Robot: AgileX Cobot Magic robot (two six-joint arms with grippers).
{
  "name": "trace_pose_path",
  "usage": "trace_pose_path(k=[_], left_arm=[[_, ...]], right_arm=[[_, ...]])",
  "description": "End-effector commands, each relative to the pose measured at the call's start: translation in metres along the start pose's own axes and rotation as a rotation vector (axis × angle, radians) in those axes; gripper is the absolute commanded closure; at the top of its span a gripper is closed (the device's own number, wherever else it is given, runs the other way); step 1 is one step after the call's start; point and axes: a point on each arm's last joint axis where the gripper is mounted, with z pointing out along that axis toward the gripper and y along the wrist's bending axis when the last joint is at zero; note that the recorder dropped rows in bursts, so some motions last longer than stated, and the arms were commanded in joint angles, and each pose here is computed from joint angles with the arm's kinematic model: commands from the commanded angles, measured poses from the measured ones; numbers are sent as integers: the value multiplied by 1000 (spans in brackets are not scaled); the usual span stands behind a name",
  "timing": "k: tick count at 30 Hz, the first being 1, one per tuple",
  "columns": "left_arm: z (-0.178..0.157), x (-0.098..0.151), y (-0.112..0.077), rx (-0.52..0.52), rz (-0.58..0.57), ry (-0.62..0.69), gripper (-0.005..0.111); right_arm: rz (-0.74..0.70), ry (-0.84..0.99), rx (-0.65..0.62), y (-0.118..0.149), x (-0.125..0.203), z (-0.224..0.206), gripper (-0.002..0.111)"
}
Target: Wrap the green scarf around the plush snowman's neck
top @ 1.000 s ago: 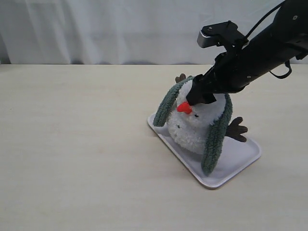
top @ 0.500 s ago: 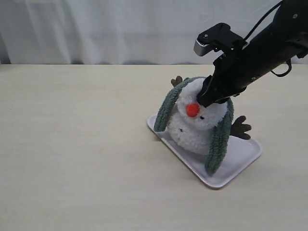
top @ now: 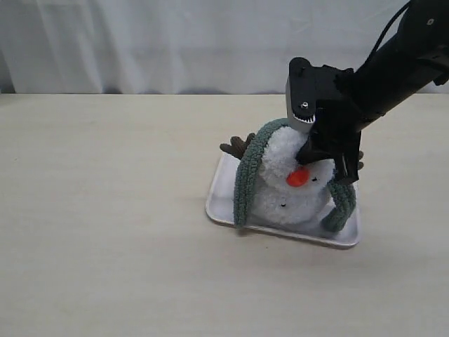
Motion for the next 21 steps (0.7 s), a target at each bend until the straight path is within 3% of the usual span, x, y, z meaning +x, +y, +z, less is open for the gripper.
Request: trace_pose_path(k=[1,16,21], left_arm=[[0,-2,0,0,-13,-32,107],[0,-2,0,0,-13,-32,107],[0,-2,0,0,-13,-32,107]], right_arm=[[-244,2,9,-1,0,-1,104],[-140,-18,28,-3,-2,0,103],[16,-24,87,-8,-2,0,83]])
